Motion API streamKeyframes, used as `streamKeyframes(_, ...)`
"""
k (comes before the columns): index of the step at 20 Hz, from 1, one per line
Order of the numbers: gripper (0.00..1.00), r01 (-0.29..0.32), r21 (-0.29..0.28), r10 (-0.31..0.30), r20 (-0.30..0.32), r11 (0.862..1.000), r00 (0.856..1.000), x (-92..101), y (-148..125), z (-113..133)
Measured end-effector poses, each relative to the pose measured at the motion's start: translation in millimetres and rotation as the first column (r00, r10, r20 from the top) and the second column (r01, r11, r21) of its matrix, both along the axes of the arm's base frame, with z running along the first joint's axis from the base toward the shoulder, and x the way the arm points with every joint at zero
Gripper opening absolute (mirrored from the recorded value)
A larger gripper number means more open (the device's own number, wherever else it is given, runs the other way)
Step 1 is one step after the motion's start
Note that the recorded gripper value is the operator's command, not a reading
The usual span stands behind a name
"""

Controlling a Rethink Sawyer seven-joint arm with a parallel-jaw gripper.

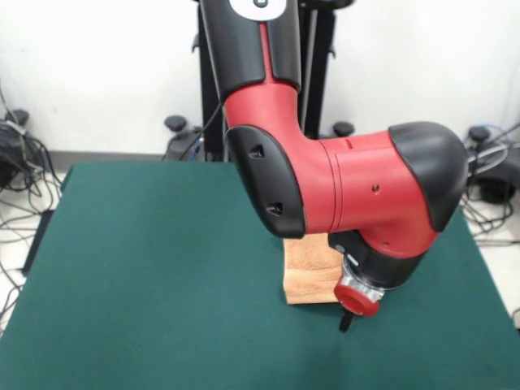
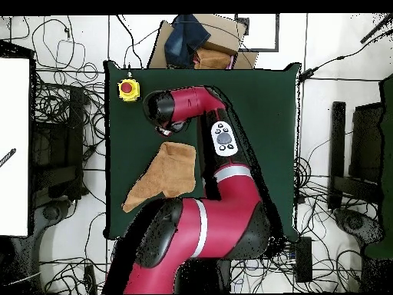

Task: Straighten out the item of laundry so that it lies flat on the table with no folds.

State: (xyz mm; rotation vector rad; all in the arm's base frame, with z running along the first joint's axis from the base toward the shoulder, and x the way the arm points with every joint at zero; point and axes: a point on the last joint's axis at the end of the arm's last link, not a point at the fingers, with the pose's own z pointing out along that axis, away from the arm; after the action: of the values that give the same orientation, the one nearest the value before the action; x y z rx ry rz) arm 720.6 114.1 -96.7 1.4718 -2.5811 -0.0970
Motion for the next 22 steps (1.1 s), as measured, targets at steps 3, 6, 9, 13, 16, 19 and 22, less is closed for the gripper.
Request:
streamKeyframes(3,1.0,0.004,-0.002,-0.004,-0.005,1.0,1.0,0.9,-0.7,-2.2)
streamKeyframes(6,1.0,0.009,-0.005,-0.009,-0.013,1.0,1.0,2.1,-2.8,-3.5)
streamKeyframes(9,1.0,0.011,-0.008,-0.012,-0.018,1.0,1.0,2.8,-4.1,-2.6)
streamKeyframes(13,1.0,0.013,-0.009,-0.013,-0.025,1.0,1.0,2.2,-5.6,-2.0)
streamKeyframes(16,1.0,0.013,-0.011,-0.013,-0.032,1.0,0.999,1.4,-5.8,-1.6)
streamKeyframes(19,1.0,0.012,-0.015,-0.013,-0.051,1.0,0.999,-1.1,-6.3,-1.0)
streamKeyframes(22,1.0,0.012,-0.019,-0.013,-0.07,1.0,0.997,-3.6,-6.6,-0.4)
